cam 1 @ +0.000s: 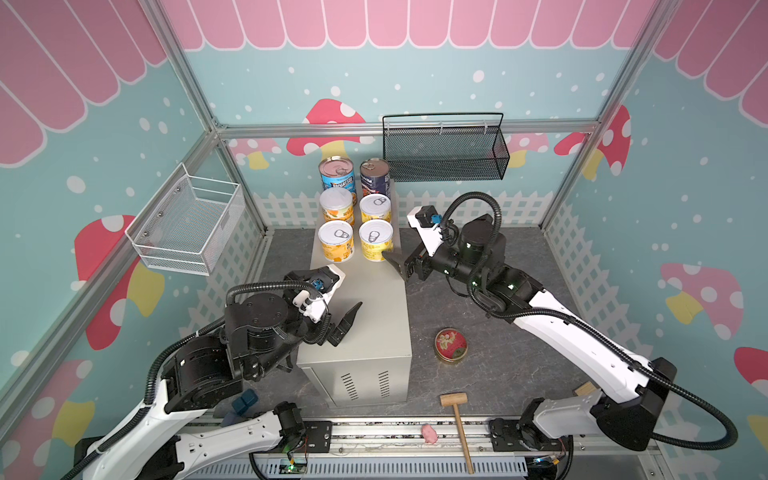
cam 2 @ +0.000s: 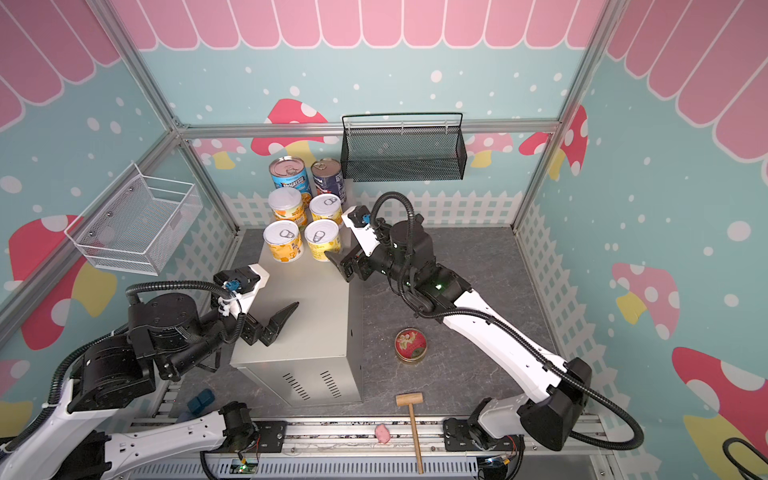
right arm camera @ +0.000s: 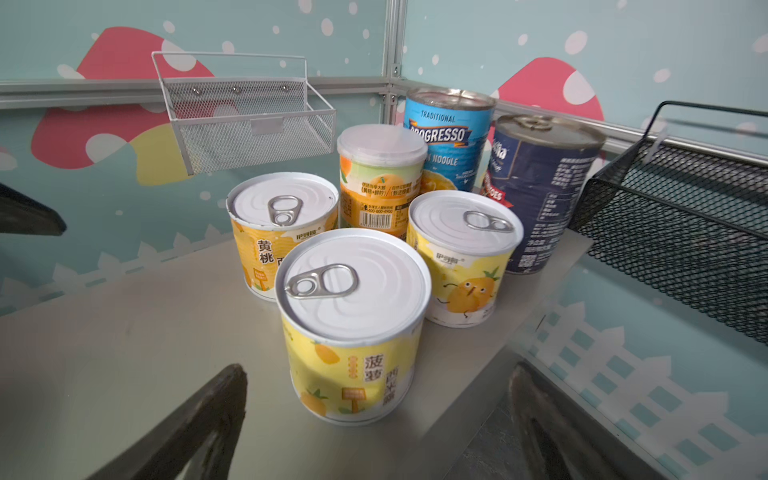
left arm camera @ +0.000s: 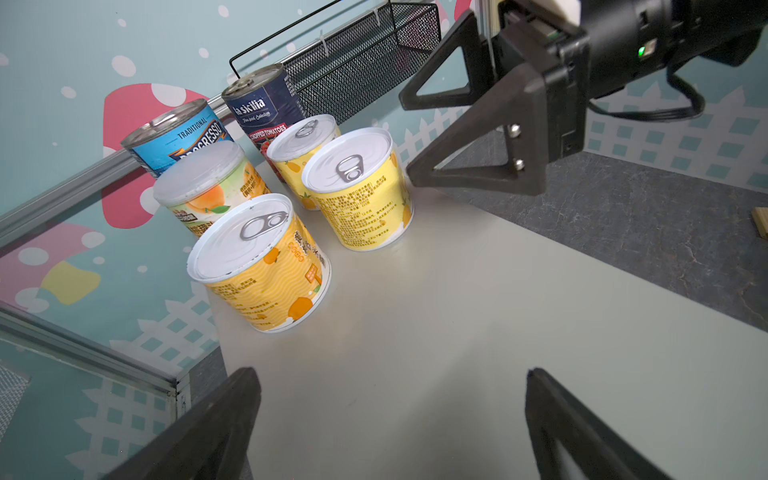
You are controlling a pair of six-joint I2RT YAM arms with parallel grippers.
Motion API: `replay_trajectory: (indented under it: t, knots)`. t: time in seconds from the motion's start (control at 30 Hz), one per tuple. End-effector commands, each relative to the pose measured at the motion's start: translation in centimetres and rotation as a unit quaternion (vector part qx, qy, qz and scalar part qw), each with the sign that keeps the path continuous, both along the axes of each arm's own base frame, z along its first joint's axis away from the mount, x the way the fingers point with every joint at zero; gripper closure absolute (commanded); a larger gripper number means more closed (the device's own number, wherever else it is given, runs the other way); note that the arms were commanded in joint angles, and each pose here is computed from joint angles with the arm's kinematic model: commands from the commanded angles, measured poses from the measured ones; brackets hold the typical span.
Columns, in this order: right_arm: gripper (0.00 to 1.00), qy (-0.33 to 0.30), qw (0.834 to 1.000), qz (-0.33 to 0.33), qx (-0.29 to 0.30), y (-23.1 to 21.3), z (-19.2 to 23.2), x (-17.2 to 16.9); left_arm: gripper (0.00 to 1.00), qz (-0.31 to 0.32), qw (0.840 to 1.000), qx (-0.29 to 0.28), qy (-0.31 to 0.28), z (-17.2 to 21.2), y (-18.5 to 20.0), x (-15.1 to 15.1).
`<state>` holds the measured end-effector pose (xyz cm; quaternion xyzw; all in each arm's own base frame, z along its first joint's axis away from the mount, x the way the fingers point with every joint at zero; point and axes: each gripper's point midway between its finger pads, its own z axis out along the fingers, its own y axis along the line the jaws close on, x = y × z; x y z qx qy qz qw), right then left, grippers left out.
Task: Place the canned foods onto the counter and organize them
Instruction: 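Open the right gripper and raise it off the yellow can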
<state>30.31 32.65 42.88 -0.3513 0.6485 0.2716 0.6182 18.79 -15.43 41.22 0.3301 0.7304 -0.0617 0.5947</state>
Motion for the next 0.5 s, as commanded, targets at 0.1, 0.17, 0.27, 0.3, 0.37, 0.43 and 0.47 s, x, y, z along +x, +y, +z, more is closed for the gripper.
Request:
replay_trajectory:
  t: [0.1, 0.17, 0.27, 0.3, 0.37, 0.43, 0.47]
  knots:
    - [0.00, 0.028, 0.997, -0.078, 0.003, -2.4, -0.4, 1.9, 0.00, 0.005, 1.000, 0.012, -0.008, -0.3, 0.1, 0.3]
    - [0.01, 0.036, 0.994, -0.099, -0.001, -2.8, -0.7, 2.6, 0.00, 0.006, 1.000, 0.012, -0.009, -0.3, 0.2, 0.3]
    - [0.01, 0.046, 0.991, -0.124, -0.008, -3.2, -1.2, 3.6, 0.00, 0.005, 1.000, 0.009, -0.010, -0.2, 0.4, 0.2]
    - [0.01, 0.048, 0.990, -0.130, -0.010, -3.2, -1.4, 3.8, 0.00, 0.007, 1.000, 0.009, -0.010, -0.3, 0.4, 0.2]
    - [0.01, 0.050, 0.989, -0.140, -0.009, -3.4, -1.5, 4.2, 0.00, 0.006, 1.000, 0.008, -0.008, -0.3, 0.4, 0.1]
    - [0.00, 0.050, 0.988, -0.144, -0.010, -3.4, -1.5, 4.4, 0.00, 0.006, 1.000, 0.009, -0.008, -0.4, 0.4, 0.1]
    - [0.01, 0.051, 0.988, -0.144, -0.011, -3.3, -1.6, 4.5, 0.00, 0.005, 1.000, 0.009, -0.007, -0.4, 0.4, 0.1]
